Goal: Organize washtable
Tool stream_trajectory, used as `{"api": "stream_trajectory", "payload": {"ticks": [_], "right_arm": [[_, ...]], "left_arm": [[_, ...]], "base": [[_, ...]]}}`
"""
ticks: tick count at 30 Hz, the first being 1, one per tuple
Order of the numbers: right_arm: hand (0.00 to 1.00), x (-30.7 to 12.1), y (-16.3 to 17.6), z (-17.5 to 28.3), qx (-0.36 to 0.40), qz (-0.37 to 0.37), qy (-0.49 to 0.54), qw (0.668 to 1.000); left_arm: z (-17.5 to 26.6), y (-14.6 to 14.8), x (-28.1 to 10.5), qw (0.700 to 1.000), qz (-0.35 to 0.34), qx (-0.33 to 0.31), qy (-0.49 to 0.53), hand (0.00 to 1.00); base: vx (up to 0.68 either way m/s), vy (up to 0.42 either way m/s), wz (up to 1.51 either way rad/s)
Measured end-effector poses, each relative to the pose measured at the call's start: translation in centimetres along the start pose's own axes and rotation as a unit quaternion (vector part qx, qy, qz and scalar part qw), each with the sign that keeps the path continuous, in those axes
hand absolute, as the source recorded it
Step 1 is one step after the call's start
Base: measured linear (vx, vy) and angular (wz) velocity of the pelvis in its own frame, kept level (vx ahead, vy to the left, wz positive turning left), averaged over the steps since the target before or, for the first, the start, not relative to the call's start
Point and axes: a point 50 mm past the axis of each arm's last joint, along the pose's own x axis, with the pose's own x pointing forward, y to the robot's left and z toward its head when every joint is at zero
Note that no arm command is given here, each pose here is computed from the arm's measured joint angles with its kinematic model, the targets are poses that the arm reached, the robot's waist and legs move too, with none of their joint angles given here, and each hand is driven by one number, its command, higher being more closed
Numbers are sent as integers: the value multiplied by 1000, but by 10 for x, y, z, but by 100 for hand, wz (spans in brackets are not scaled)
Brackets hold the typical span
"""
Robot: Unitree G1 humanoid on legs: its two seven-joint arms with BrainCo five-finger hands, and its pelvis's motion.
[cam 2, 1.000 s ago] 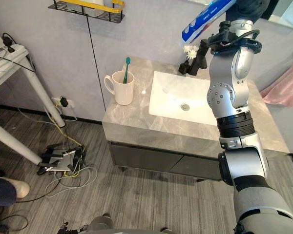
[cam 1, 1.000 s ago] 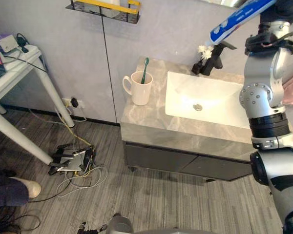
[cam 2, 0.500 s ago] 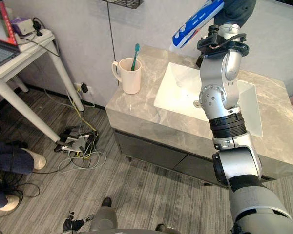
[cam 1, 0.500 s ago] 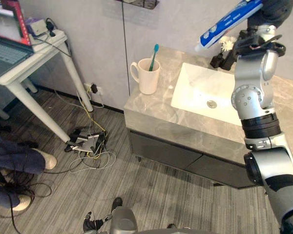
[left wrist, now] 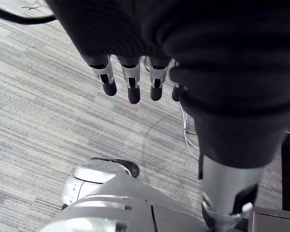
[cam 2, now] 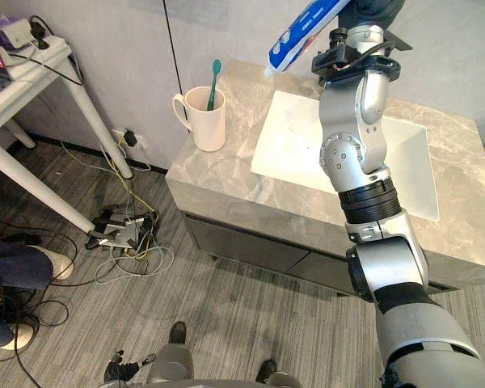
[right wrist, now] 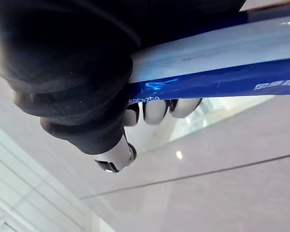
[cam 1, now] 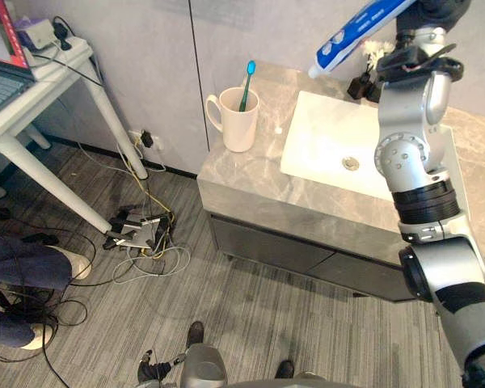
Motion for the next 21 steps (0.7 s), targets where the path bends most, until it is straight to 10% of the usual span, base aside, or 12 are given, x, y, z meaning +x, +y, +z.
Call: {"api": "stream_trajectory", "payload": {"ticks": [21], "right_arm": [[100,28,21,27,11,-1,-53,999]], "left_arm": [[43,4,12,998,16,-24,-63,0]], "base": [[-15,31,-2]]}}
